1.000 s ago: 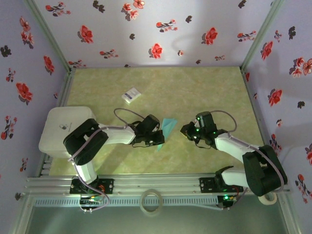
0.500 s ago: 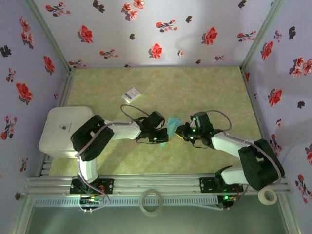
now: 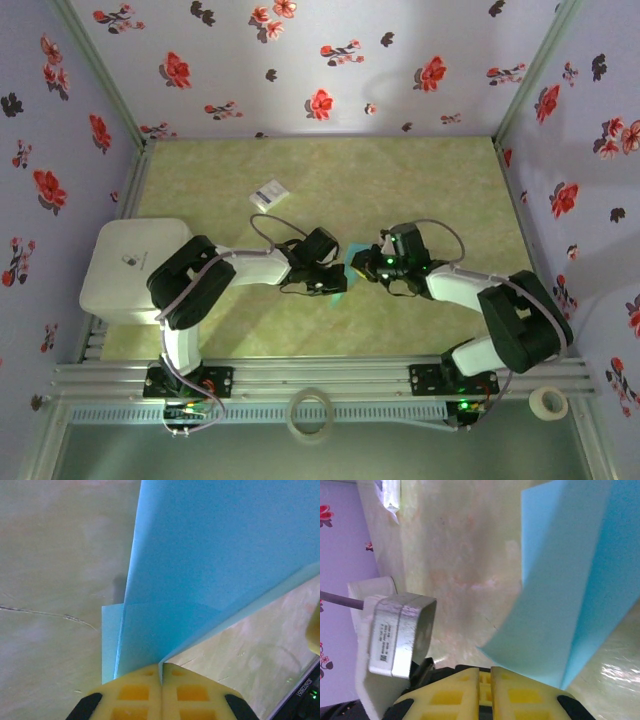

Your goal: Fold a paper plane with a square sheet of paper (pick it up from the middle)

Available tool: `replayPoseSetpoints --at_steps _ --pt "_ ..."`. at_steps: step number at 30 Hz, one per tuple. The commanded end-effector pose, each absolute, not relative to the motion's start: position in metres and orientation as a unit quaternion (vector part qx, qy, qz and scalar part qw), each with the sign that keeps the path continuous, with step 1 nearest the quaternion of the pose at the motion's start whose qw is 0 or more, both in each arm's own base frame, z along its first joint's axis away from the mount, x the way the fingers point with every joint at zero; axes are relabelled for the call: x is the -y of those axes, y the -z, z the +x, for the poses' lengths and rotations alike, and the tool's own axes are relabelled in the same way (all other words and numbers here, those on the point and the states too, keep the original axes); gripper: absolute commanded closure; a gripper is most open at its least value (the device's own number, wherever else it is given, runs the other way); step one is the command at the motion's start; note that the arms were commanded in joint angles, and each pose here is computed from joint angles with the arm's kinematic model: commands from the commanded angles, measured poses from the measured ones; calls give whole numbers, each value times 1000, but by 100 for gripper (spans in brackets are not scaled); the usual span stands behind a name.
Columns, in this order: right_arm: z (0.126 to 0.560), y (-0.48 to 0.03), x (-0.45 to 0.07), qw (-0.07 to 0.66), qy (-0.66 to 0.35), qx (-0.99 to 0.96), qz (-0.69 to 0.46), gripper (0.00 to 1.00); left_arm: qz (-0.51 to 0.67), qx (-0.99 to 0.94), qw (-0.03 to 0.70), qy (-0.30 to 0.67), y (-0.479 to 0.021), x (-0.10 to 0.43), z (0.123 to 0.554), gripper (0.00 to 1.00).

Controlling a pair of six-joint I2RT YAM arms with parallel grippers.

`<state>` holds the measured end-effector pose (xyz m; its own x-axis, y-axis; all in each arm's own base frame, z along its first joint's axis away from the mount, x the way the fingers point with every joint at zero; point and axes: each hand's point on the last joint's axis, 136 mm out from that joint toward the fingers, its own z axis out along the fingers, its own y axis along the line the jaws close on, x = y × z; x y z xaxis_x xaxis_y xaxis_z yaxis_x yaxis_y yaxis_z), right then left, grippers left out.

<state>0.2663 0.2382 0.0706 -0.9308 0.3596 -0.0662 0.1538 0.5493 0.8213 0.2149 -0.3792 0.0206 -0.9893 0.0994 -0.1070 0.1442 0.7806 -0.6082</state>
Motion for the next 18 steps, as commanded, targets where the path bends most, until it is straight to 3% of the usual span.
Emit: replayPoseSetpoints --at_steps 1,8,18 --pt "275 -74 -247 114 -458 -870 141 86 78 -939 36 333 -22 378 213 99" --pt "282 -50 -236 119 -418 -885 169 87 83 -933 45 346 -26 379 212 95" --pt "285 -39 -221 122 -396 -890 192 87 91 -933 47 345 -22 372 207 81"
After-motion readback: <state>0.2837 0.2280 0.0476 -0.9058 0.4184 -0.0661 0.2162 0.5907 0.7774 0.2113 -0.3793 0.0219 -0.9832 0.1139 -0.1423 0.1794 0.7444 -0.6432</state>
